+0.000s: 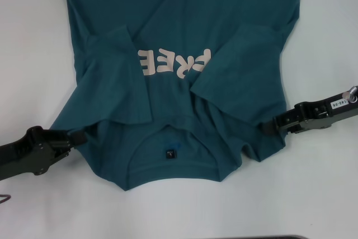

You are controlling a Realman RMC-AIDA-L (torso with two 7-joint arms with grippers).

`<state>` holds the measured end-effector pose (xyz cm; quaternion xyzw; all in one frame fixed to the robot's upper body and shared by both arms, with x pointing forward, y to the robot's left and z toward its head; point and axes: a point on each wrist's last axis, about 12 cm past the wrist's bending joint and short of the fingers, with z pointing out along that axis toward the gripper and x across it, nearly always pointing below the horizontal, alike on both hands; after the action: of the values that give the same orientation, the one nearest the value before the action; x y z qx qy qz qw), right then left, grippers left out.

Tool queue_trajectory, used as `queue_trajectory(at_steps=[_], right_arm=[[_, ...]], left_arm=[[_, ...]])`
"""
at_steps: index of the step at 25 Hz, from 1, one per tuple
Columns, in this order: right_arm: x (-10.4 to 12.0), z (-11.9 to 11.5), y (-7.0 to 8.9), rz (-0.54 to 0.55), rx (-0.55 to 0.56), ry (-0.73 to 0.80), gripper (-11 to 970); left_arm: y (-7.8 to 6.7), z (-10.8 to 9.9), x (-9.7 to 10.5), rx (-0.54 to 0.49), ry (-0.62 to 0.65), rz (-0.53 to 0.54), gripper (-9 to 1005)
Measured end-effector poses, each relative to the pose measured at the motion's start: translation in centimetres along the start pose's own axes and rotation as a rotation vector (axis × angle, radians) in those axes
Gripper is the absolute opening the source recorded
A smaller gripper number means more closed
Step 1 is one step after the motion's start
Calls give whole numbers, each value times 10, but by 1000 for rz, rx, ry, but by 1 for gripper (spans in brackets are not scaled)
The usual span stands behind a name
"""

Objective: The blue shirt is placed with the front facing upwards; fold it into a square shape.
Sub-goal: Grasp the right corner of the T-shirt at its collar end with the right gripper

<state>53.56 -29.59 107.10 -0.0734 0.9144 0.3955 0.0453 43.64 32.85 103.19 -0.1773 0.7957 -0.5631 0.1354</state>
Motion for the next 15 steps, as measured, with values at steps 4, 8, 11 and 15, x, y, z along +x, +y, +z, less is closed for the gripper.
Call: queue_trajectory(at_steps=[4, 8, 11, 15], right_arm=[[1, -1, -1, 2, 2, 0, 539], [1, 0, -1, 4, 3, 1, 373], [1, 0, -1, 2, 2, 5, 267], [2, -1, -1, -5, 1, 7, 158]], left_arm=[[0, 0, 0, 1, 1, 0, 12], [0, 0, 0, 2, 1, -1, 12], [0, 0, 0, 2, 1, -2, 12], [0, 1, 0, 1, 7, 0, 11]])
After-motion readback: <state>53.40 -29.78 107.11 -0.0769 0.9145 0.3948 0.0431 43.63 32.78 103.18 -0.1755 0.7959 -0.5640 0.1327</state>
